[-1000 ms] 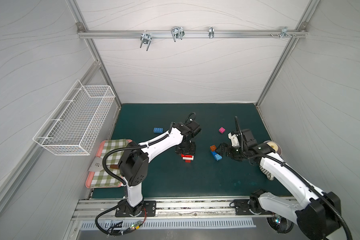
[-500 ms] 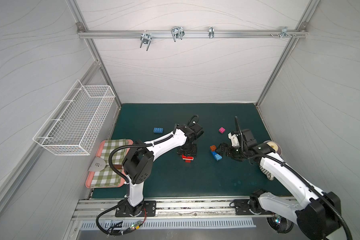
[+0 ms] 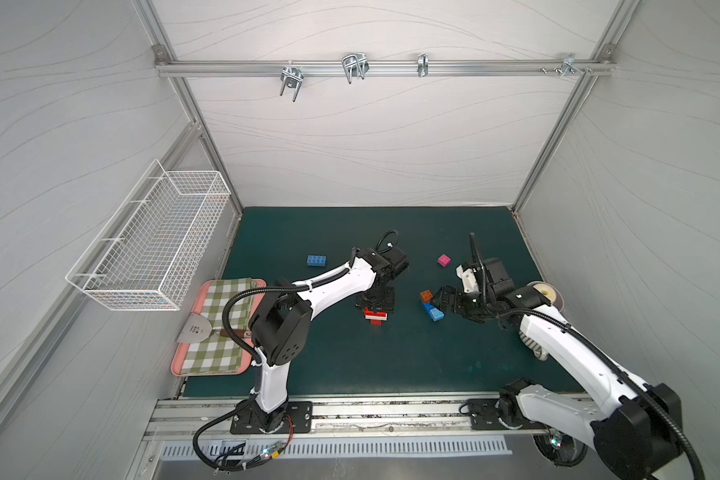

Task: Assemble a carrot with lego
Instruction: Assemble the lego brick with the lego brick.

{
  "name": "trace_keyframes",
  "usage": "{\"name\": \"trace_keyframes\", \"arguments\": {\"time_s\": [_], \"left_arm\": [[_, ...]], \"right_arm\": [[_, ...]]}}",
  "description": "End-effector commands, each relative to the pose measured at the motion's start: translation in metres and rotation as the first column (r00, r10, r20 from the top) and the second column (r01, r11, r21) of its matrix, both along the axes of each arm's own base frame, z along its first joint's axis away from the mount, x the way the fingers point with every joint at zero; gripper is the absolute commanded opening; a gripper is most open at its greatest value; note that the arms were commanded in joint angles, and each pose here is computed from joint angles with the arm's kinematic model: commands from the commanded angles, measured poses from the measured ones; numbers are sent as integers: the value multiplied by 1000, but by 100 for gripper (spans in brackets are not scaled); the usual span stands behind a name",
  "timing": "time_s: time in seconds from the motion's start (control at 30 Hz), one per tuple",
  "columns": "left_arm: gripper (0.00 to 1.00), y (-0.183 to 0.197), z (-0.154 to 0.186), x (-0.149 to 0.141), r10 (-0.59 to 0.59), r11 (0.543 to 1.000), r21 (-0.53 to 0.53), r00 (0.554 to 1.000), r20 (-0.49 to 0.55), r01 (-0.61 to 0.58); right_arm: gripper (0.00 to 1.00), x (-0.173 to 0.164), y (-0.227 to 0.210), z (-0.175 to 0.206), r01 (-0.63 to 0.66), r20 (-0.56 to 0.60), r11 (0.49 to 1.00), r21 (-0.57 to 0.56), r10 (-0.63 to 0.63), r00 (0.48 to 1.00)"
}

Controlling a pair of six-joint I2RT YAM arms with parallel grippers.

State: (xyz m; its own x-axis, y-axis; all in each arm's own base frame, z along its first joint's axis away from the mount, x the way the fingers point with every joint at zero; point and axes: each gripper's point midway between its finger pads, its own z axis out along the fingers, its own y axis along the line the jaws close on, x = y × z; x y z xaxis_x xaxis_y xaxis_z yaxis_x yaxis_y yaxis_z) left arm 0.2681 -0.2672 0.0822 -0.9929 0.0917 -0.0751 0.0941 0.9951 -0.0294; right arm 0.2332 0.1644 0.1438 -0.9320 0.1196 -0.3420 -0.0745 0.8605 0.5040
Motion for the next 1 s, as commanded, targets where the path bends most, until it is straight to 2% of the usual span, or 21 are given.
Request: {"name": "trace_keyframes", "arguments": {"time_s": [0.0, 0.6, 0.8, 0.97], "left_arm": [[46, -8, 6, 10, 12, 1000, -8, 999, 35, -12], [45, -8, -9, -9, -11, 999, 31, 1000, -6, 12], [45, 2, -12, -8, -38, 996, 83, 999, 9, 37], [45, 2, -22, -15, -45, 996, 78, 999, -23, 47]], "right_arm": [[99, -1, -3, 1, 4, -1, 1000, -8, -4, 1000], [99, -1, -3, 0, 4, -2, 1000, -9, -4, 1000], [99, -1, -3, 1, 4, -1, 1000, -11, -4, 1000], [99, -1, -3, 1, 3, -1, 1000, -10, -3, 1000]]}}
